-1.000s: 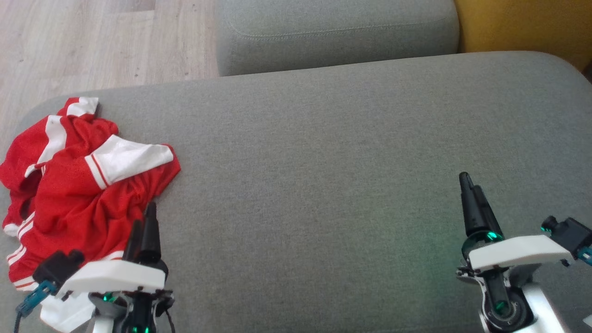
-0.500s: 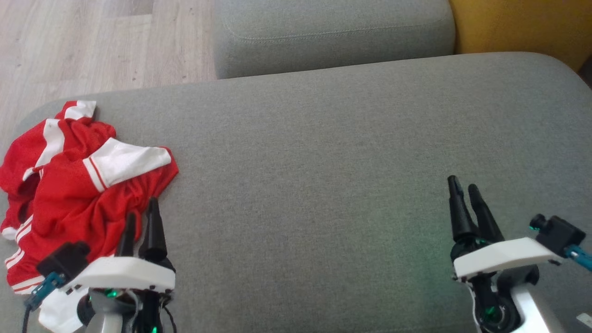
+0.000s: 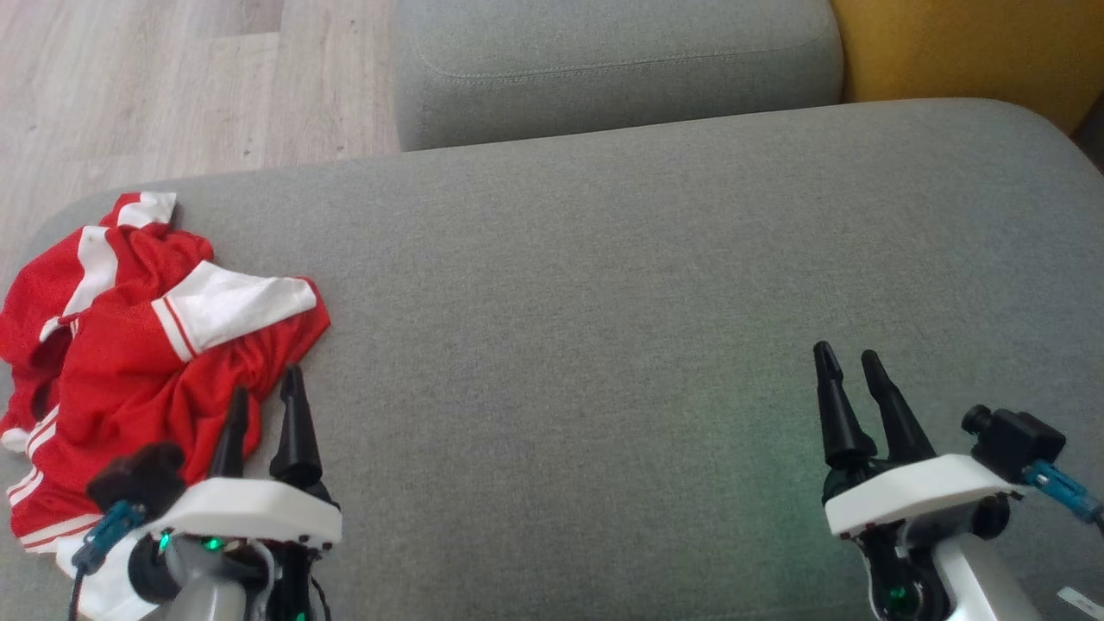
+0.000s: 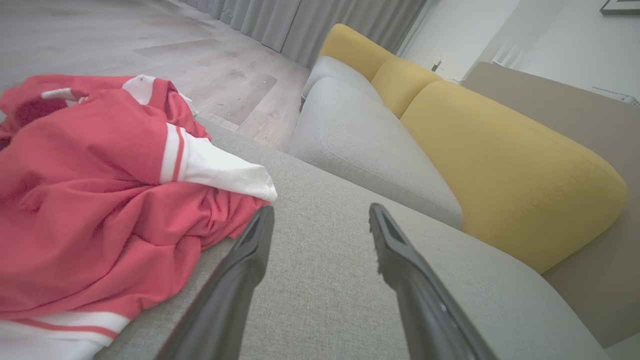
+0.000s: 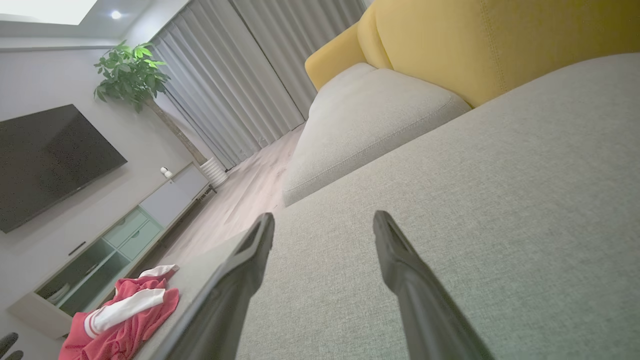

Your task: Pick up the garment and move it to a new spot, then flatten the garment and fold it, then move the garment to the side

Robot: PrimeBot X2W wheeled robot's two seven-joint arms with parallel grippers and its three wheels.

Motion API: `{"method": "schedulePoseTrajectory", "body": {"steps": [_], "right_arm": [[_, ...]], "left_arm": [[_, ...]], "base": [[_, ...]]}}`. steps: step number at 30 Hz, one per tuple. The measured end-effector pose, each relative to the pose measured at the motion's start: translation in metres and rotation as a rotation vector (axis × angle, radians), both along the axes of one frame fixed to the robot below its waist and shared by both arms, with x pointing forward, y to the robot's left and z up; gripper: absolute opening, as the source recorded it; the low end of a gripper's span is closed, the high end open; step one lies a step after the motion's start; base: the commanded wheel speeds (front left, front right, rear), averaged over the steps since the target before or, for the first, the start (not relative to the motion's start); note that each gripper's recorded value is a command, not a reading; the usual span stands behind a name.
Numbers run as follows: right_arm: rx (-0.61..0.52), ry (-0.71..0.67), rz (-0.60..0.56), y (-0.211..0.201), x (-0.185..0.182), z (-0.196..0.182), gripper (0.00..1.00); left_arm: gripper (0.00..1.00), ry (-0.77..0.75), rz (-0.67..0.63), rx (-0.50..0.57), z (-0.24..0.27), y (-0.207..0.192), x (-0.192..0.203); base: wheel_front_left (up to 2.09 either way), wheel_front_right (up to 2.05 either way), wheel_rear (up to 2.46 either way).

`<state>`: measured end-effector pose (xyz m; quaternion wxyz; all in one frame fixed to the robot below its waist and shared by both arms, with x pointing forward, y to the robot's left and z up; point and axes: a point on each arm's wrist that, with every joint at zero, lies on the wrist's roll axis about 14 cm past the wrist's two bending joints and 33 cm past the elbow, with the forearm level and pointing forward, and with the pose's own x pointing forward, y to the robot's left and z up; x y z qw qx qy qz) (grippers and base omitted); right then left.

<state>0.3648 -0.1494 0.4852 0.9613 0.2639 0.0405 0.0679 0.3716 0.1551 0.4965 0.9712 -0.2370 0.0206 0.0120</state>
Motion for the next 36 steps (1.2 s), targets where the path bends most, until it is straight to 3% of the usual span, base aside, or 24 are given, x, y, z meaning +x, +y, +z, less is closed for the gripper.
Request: {"method": "schedulePoseTrajectory", "body": {"steps": [36], "right_arm": [[-0.350,-0.166,-0.010,-0.005,0.005,0.023,1.00]], "left_arm": [[1.00,-0.176,-0.017,0.416,0.032,-0.018,0.002]], "base": [[0.00,0.00,0.00]]}}
